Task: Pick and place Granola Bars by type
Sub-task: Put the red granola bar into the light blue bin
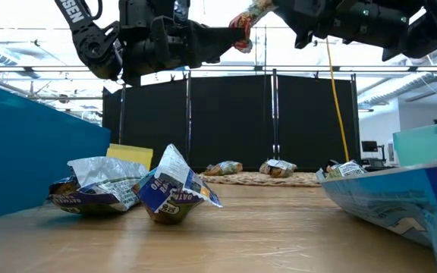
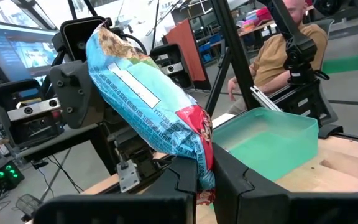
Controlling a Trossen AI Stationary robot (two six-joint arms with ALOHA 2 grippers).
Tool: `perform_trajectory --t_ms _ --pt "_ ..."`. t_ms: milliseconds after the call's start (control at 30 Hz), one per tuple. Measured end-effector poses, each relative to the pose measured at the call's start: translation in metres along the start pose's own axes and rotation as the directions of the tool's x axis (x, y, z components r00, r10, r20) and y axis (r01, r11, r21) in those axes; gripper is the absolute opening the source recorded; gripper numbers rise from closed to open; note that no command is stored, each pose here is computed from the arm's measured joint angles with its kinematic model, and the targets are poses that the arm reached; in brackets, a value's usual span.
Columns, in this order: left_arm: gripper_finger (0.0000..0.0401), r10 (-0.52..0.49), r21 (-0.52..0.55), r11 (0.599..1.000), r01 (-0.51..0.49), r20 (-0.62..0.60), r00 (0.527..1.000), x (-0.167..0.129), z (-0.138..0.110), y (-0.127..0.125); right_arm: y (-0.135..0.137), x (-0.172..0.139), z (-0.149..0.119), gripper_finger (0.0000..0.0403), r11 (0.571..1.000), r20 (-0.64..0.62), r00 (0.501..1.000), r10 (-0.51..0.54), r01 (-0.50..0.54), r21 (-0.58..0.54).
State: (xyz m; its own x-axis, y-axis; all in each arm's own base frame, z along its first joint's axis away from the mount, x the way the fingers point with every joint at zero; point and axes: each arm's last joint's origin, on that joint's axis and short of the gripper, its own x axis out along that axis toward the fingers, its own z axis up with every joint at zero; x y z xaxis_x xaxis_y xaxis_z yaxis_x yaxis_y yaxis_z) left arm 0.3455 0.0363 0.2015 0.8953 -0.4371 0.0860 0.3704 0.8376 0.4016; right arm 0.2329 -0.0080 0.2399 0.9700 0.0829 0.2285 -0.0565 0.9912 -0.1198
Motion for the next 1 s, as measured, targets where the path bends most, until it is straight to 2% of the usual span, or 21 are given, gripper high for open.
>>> perform_trajectory --t_ms 133,233,467,633,867,1000 --pt "0.0022 0.000 -0.003 1.000 0.000 0.000 1.000 0.000 0.000 0.000 0.000 0.000 0.000 0.0019 1.000 -0.001 1.000 0.000 0.000 -0.029" --pt "0.0023 0.001 -0.025 1.000 -0.001 0.000 1.000 0.000 0.000 0.000 0.000 0.000 0.000 0.0015 0.999 -0.001 1.000 0.000 0.000 -0.051" --pt "0.0075 0.037 -0.124 0.992 -0.035 0.015 0.999 0.000 0.003 0.002 0.000 0.000 0.000 0.0012 0.997 0.002 1.000 -0.001 0.001 -0.072" --pt "0.0091 0.051 -0.199 0.979 -0.044 0.029 0.998 -0.002 0.009 0.005 0.000 -0.001 0.002 0.0010 0.997 0.004 1.000 -0.001 0.002 -0.074" --pt "0.0091 0.074 -0.349 0.936 -0.055 0.043 0.996 -0.019 0.030 0.022 -0.001 -0.008 0.008 0.0009 0.997 -0.021 0.999 -0.026 0.025 -0.069" --pt "0.0092 0.090 -0.416 0.905 -0.092 -0.025 0.996 -0.033 0.039 0.033 -0.001 -0.014 0.012 0.0008 0.997 -0.064 0.997 -0.037 0.032 -0.065"
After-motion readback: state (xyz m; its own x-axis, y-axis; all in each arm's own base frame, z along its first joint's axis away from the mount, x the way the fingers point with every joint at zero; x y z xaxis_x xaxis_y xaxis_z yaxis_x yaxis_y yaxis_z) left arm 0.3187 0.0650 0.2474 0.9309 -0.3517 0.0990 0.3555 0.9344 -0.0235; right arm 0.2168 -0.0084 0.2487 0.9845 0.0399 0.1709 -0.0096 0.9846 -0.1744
